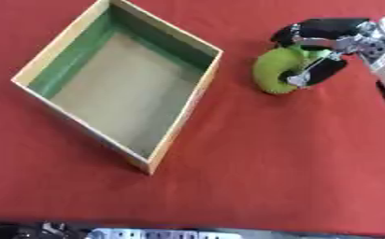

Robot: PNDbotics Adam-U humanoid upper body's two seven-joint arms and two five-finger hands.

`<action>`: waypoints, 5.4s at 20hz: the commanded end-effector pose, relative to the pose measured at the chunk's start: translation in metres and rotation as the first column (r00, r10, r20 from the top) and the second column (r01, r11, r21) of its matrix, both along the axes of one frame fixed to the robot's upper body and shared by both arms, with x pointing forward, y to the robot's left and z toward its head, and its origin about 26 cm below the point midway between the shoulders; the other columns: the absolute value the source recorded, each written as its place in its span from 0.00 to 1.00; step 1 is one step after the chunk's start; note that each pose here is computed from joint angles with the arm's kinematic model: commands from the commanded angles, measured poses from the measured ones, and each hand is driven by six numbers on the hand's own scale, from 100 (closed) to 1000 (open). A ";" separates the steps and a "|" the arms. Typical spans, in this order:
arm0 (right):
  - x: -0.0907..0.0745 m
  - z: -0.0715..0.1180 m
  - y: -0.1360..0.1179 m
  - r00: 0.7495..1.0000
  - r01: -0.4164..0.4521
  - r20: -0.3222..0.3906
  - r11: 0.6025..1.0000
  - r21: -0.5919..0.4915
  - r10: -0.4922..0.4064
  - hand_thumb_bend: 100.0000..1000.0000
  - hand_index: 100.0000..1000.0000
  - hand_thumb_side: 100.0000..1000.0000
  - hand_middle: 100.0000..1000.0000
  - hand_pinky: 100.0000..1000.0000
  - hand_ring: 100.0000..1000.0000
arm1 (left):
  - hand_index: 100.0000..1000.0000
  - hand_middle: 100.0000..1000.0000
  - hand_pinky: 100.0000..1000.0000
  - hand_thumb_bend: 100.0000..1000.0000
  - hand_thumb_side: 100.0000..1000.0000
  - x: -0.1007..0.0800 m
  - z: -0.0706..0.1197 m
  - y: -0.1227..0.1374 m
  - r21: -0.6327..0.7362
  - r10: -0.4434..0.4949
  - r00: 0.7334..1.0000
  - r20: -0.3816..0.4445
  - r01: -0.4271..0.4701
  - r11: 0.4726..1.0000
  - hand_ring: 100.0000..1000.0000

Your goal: Pick up objects on the table and place them in the box.

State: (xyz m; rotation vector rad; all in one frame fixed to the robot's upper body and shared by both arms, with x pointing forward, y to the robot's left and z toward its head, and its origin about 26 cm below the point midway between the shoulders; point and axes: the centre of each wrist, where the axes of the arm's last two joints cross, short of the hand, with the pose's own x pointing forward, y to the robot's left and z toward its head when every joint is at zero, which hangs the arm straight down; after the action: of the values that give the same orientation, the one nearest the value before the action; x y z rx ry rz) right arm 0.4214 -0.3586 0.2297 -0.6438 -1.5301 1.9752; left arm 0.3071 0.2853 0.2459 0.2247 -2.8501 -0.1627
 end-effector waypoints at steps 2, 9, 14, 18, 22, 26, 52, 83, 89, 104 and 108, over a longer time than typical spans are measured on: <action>-0.013 0.030 -0.002 0.998 -0.027 0.054 0.999 0.034 0.026 0.00 0.62 0.21 0.37 0.83 0.90 | 0.88 0.67 0.83 0.05 0.70 -0.004 0.007 0.000 0.014 -0.002 1.000 0.025 0.002 1.000 0.76; -0.036 0.066 0.015 0.985 -0.120 0.142 0.983 0.138 0.100 0.00 0.61 0.16 0.34 0.82 0.88 | 0.87 0.67 0.83 0.05 0.70 -0.004 0.007 0.000 0.012 0.001 1.000 0.024 -0.001 1.000 0.76; -0.050 0.095 0.030 0.966 -0.194 0.212 0.960 0.204 0.151 0.00 0.58 0.25 0.30 0.81 0.86 | 0.87 0.67 0.83 0.05 0.70 -0.004 0.007 0.000 0.009 0.001 1.000 0.023 -0.001 1.000 0.76; -0.055 0.108 0.047 0.949 -0.255 0.241 0.942 0.218 0.202 0.00 0.57 0.13 0.30 0.81 0.85 | 0.87 0.67 0.83 0.05 0.69 -0.004 0.007 0.000 0.006 -0.001 1.000 0.023 0.001 1.000 0.76; -0.055 0.122 0.072 0.924 -0.337 0.264 0.914 0.225 0.276 0.00 0.56 0.12 0.28 0.80 0.84 | 0.87 0.66 0.83 0.06 0.69 -0.003 0.009 -0.001 0.001 -0.008 1.000 0.028 0.008 1.000 0.76; -0.049 0.133 0.102 0.896 -0.416 0.278 0.874 0.251 0.347 0.00 0.56 0.11 0.27 0.80 0.82 | 0.86 0.66 0.82 0.08 0.66 -0.003 0.012 -0.003 -0.008 -0.020 0.999 0.044 0.020 1.000 0.76; 0.015 0.035 0.258 0.907 -0.398 0.242 0.890 0.221 0.345 0.00 0.60 0.12 0.32 0.80 0.84 | 0.85 0.66 0.81 0.17 0.53 0.001 0.034 -0.023 0.018 -0.175 0.955 0.238 0.176 0.984 0.75; -0.049 0.128 0.161 0.872 -0.444 0.374 0.831 0.335 0.315 0.00 1.00 0.04 0.76 0.99 1.00 | 0.86 0.67 0.81 0.15 0.55 0.000 0.027 -0.016 0.037 -0.156 0.967 0.200 0.152 0.988 0.76; -0.065 0.133 0.083 0.918 -0.284 0.365 0.897 0.337 0.153 0.00 1.00 0.02 0.77 0.98 1.00 | 0.86 0.67 0.81 0.14 0.56 -0.001 0.023 -0.011 0.036 -0.125 0.973 0.196 0.120 0.992 0.76; -0.068 0.076 -0.026 0.946 0.053 0.303 0.979 0.196 -0.112 0.00 1.00 0.07 0.81 0.98 1.00 | 0.86 0.67 0.81 0.11 0.58 -0.003 0.015 -0.002 0.035 -0.069 0.981 0.180 0.064 0.997 0.76; -0.061 0.061 -0.044 0.951 0.123 0.261 0.976 0.179 -0.167 0.00 1.00 0.09 0.82 0.98 1.00 | 0.86 0.67 0.81 0.10 0.59 -0.004 0.012 -0.001 0.032 -0.062 0.983 0.171 0.057 0.998 0.76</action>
State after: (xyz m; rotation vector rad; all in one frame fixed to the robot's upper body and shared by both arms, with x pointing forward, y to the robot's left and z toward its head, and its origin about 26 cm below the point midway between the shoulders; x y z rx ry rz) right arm 0.3645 -0.3889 0.2761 -0.8915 -1.7706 1.6754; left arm 0.3081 0.2803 0.2494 0.1381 -3.0018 -0.1744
